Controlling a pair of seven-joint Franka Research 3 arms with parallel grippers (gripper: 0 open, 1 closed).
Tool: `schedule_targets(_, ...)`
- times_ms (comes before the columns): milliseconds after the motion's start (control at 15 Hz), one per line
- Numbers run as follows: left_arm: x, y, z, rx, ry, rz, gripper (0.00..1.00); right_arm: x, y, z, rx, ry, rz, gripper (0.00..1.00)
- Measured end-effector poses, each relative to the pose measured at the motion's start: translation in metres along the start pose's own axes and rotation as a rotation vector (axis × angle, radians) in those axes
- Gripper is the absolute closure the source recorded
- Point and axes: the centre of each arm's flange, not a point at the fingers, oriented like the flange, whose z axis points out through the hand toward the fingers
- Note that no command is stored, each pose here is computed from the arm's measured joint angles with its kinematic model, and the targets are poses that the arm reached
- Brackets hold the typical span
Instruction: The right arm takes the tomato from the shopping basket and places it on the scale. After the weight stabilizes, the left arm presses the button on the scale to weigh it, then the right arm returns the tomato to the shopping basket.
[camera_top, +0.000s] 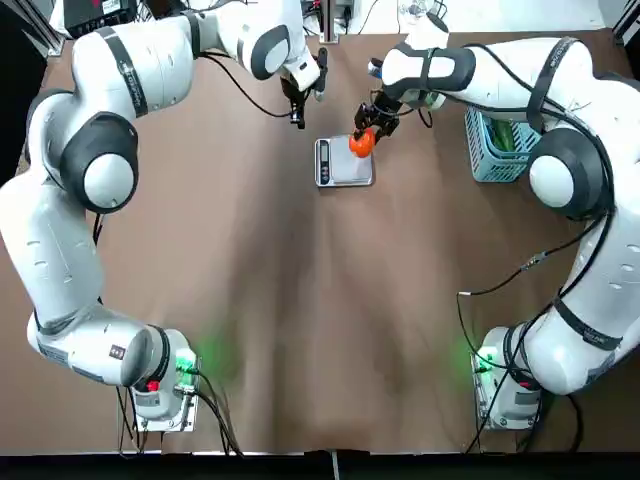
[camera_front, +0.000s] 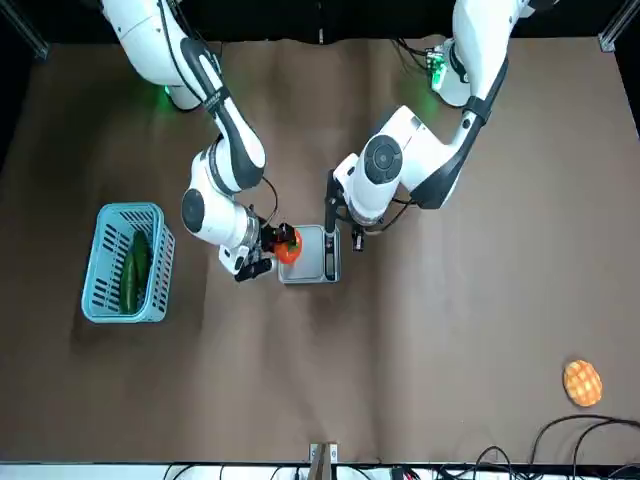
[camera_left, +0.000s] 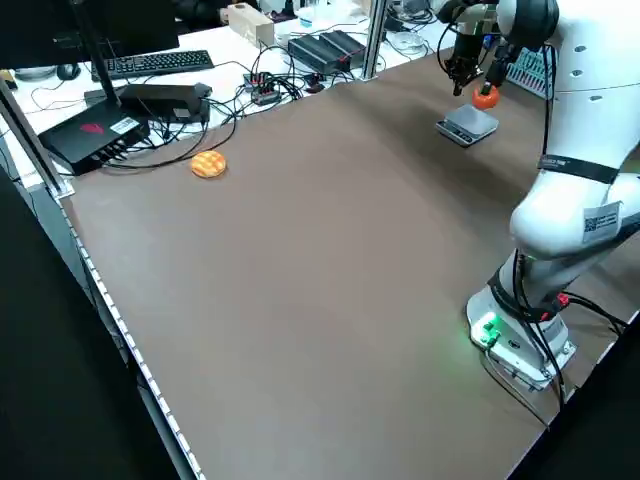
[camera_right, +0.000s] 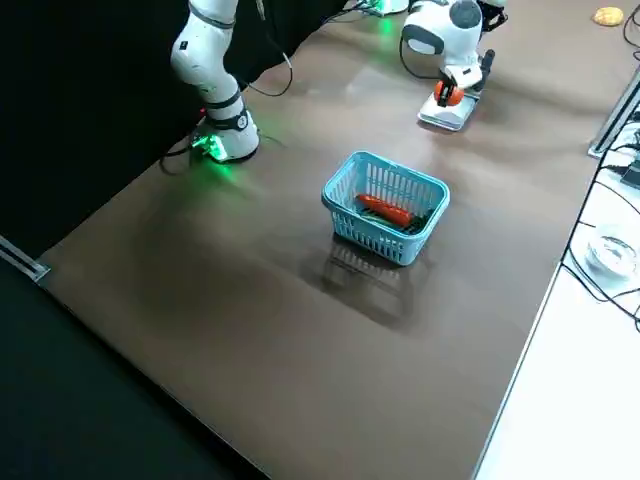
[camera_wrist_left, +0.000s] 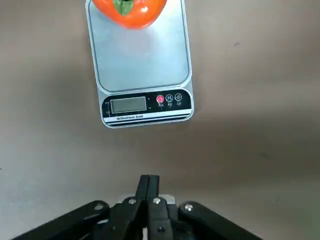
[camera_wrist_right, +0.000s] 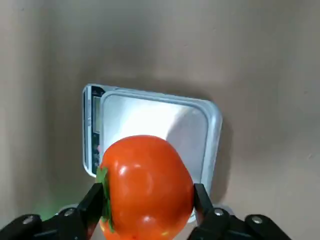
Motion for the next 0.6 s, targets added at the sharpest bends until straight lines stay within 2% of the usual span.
schedule_targets(600, -0.001, -0.001, 0.001, 0.0, 0.0, 0.0, 0.99, 0.002, 0.015, 0.016, -0.005, -0.004, -0.004, 0.23)
